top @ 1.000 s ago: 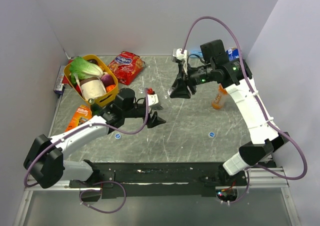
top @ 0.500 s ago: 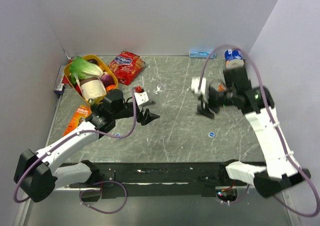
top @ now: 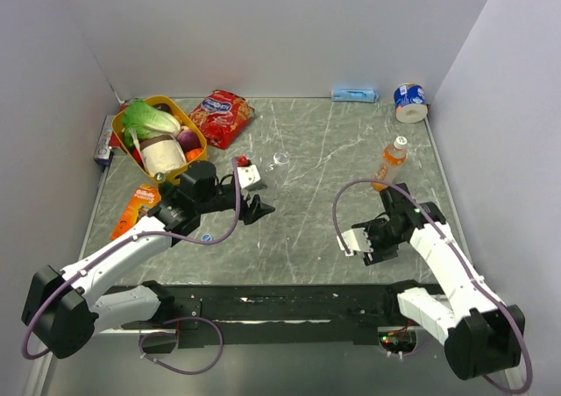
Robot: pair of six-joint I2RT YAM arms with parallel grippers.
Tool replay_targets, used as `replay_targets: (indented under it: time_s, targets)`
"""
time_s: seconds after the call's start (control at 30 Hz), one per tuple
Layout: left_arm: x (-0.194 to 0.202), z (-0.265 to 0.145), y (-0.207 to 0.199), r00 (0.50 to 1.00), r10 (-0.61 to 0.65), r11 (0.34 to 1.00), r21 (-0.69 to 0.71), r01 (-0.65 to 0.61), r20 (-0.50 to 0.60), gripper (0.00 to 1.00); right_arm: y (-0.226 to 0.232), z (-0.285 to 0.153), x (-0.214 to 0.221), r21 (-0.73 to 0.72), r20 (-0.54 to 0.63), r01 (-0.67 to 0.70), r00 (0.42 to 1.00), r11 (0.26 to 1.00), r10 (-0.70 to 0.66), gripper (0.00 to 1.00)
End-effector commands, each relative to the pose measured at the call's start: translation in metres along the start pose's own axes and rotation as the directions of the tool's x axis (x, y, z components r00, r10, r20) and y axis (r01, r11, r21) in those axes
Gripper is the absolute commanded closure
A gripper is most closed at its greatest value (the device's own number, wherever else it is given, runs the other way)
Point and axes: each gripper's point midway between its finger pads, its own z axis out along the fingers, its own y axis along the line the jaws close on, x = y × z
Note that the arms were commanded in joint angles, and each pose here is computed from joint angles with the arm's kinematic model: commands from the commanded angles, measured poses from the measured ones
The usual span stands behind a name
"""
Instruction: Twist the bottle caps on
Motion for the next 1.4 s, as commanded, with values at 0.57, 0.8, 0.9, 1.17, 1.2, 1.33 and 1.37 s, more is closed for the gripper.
replay_targets:
  time_s: [0.57,0.8,0.9,1.17,1.2,1.33,1.37]
  targets:
    - [-0.016,-0.003,0.005,1.0,0.024,1.0,0.003,-0.024,0.017,0.99,-0.043,0.033,0.052,-0.03,-0.039,-0.143,0.989,0.989,0.142,0.35]
    - [-0.015,-0.001,0.008,1.0,0.017,1.0,0.0,-0.017,0.012,0.99,-0.038,0.047,0.057,-0.034,-0.041,-0.135,0.99,0.99,0.134,0.36]
    - [-0.016,0.0,0.01,1.0,0.018,1.0,-0.005,-0.018,0.011,0.99,-0.037,0.052,0.058,-0.032,-0.039,-0.145,0.989,0.989,0.144,0.37]
    - [-0.012,0.002,0.013,1.0,0.012,1.0,-0.006,-0.012,-0.002,0.99,-0.037,0.061,0.06,-0.024,-0.036,-0.153,0.988,0.988,0.152,0.41]
    - [-0.013,0.002,0.013,1.0,0.016,1.0,-0.006,-0.016,-0.001,0.99,-0.037,0.061,0.06,-0.024,-0.036,-0.159,0.987,0.987,0.158,0.41]
    - [-0.012,0.002,0.014,1.0,0.014,1.0,-0.009,-0.014,-0.004,0.99,-0.036,0.062,0.062,-0.017,-0.045,-0.148,0.988,0.989,0.147,0.44]
    - [-0.012,0.003,0.015,1.0,0.016,1.0,-0.009,-0.016,-0.002,0.99,-0.035,0.063,0.063,-0.019,-0.045,-0.152,0.988,0.988,0.151,0.44]
